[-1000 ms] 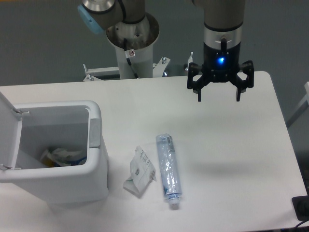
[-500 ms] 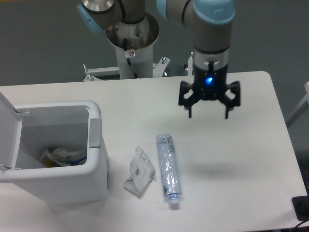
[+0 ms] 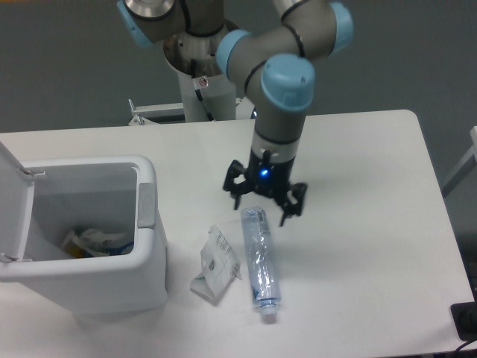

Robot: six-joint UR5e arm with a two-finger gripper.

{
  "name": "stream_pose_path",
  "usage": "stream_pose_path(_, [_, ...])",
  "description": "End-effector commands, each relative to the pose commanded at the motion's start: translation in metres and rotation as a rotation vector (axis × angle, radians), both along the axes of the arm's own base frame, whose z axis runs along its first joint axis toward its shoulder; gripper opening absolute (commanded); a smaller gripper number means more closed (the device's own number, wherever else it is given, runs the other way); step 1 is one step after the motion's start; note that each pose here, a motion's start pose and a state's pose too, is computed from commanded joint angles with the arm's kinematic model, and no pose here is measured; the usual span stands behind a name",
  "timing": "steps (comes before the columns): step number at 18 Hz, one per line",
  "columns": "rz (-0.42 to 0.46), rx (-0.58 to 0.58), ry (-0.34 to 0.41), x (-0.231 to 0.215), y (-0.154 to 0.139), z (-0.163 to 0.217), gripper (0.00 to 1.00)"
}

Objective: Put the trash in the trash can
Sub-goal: 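Move the open gripper down over the white paper packet, then close the gripper on the white paper packet and lift it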

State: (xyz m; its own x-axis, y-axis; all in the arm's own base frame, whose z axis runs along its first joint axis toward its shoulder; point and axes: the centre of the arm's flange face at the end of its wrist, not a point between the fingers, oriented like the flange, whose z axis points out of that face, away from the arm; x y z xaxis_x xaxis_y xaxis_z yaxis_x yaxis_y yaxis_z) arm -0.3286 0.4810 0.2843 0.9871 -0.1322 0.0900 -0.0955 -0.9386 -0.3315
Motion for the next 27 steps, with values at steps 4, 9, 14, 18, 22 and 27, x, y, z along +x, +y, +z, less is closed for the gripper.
stream_pose_path(4, [-0.027,-0.029,-0.040,0.016,0.013,-0.028,1.00])
stream_pose_path(9, [-0.026,-0.030,-0.045,0.028,0.031,-0.057,1.00])
stream_pose_path(14, [-0.025,-0.037,-0.048,0.030,0.039,-0.076,1.00])
stream_pose_path(18, [-0.024,-0.026,-0.034,0.024,0.046,-0.081,0.90])
stream_pose_path(22, [0.017,-0.034,-0.030,0.023,0.047,-0.077,0.37])
stream_pose_path(27, [0.040,-0.031,-0.024,0.022,0.047,-0.071,0.00])
